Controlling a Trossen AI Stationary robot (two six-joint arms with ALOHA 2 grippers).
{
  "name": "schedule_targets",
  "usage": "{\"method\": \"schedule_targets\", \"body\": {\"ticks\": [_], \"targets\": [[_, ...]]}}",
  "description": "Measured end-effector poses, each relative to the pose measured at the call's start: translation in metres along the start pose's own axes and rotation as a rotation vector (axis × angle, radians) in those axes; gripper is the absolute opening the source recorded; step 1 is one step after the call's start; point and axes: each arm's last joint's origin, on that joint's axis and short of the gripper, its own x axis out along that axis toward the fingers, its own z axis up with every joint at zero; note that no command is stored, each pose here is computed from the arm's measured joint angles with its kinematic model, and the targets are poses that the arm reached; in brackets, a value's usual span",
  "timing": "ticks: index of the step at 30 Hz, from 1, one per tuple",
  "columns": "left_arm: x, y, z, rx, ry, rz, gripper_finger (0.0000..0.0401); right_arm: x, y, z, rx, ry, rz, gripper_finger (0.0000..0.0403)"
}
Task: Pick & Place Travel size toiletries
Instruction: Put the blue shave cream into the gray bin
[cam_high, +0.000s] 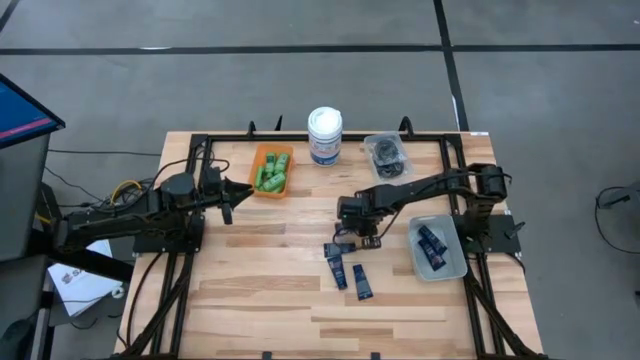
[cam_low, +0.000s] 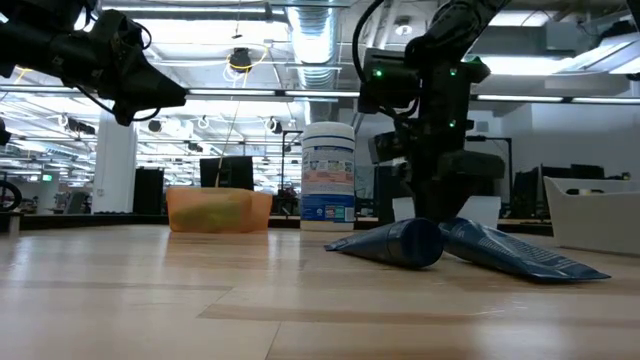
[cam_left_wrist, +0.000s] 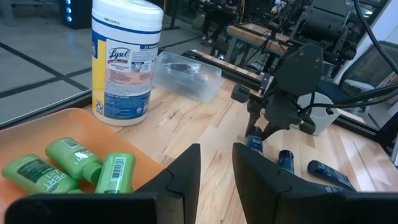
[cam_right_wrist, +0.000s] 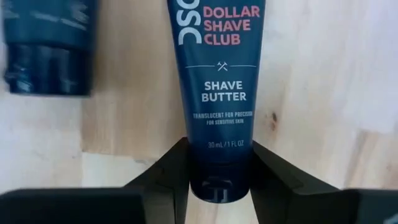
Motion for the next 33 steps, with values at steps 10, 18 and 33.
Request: {"method": "schedule_targets", "body": {"ticks": [10,18,33], "targets": [[0.0,0.0,0.0,-0.004,-0.004,-0.002,0.0089,-0.072,-0.005,-0.022,0.191,-0.109,-0.027,0.0125],[0.0,0.0,0.001,-0.004,-0.005,-0.003,0.0089,-0.134,0.015,-0.078,0.595,0.016,-0.01,0.0132],[0.0,0.0,0.001,-0.003,-0.005,-0.003,0.0089,-0.166,0.111,-0.13,1.036,0.162,-0.094,0.0138]]}}
